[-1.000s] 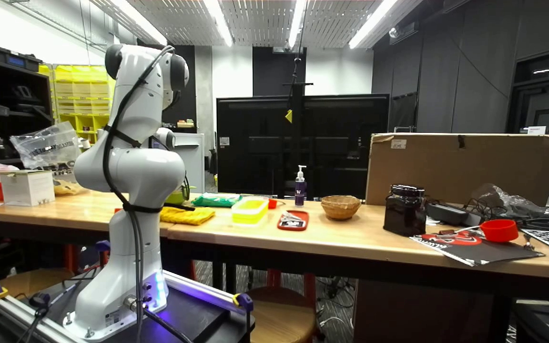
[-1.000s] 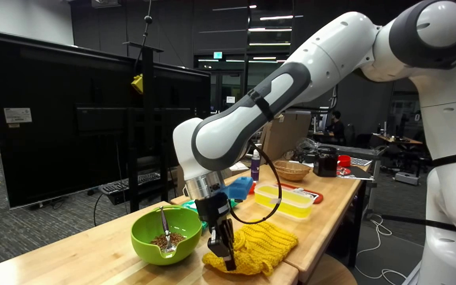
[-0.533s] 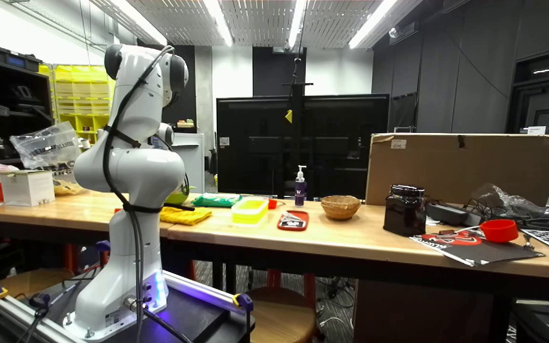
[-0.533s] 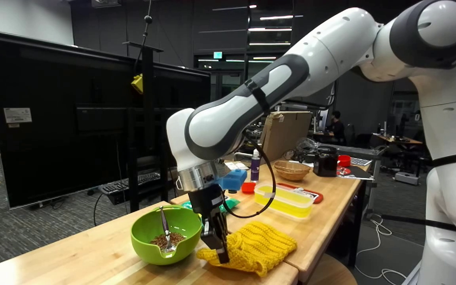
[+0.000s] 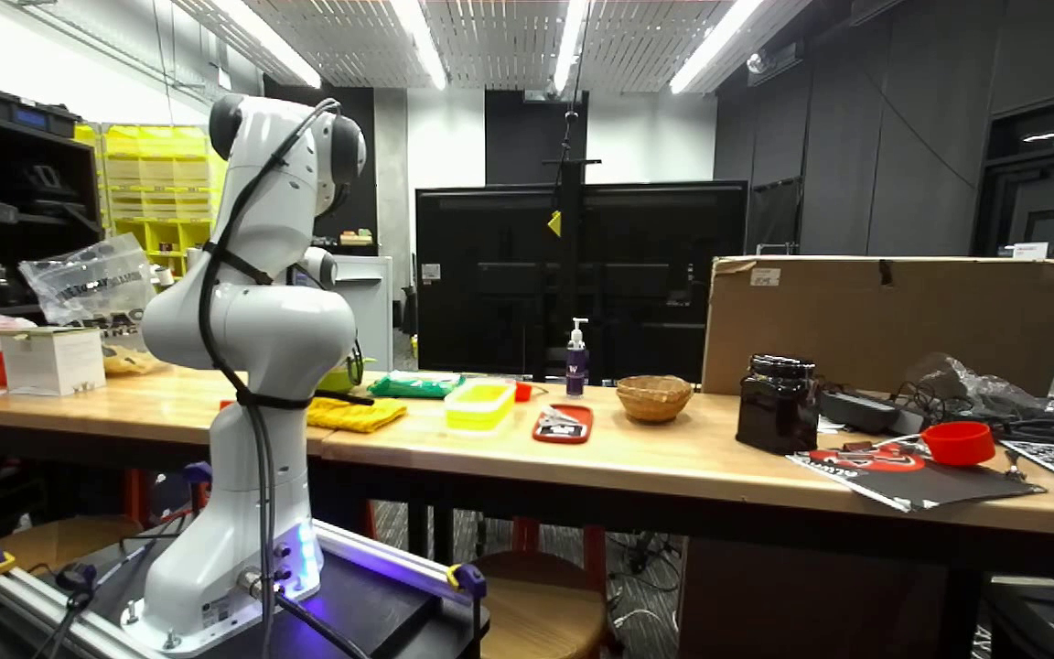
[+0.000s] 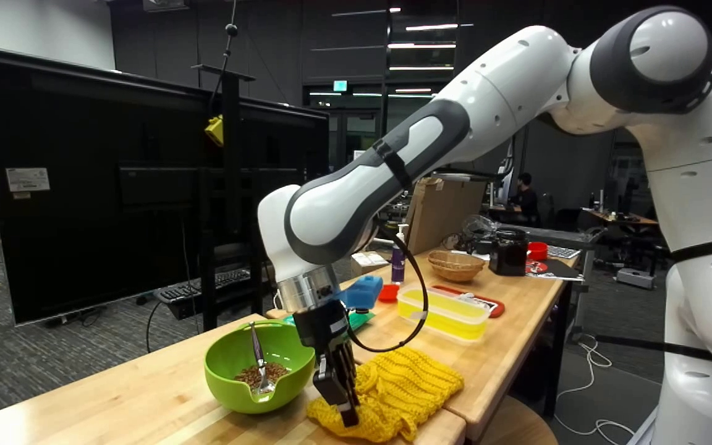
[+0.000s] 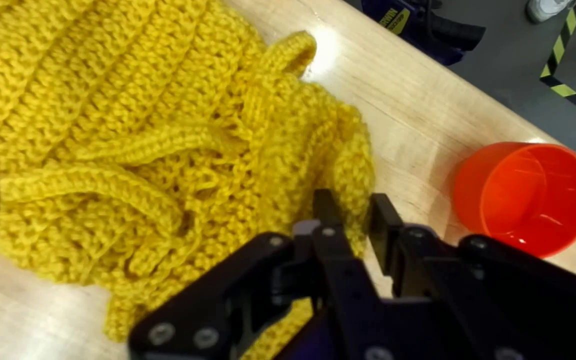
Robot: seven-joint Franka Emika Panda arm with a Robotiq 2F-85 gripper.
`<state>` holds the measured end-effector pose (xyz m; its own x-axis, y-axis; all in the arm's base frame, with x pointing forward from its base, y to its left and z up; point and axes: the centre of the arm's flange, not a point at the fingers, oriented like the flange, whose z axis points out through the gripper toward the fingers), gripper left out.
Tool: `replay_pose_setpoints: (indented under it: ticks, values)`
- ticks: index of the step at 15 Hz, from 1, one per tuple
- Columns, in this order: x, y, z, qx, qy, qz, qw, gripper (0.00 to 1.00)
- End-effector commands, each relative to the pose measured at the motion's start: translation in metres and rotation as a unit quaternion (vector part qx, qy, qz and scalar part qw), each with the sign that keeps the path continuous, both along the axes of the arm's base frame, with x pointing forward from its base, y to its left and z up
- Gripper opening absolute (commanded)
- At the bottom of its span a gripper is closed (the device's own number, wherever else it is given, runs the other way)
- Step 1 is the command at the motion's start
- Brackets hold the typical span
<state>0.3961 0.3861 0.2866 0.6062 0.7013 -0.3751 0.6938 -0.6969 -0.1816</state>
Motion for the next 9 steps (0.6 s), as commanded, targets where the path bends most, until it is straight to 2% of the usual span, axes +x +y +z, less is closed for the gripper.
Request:
replay_pose_setpoints:
  ticks: [1, 7, 9]
  values:
    - [0.009, 0.0, -0.001, 0.008, 0.003, 0.003, 1.0, 0.52]
    - [0.025, -0.012, 0.013, -0.003, -0.015, -0.013, 0.9998, 0.95]
    - [0.029, -0.025, 0.022, -0.004, -0.026, -0.029, 0.9992, 1.0]
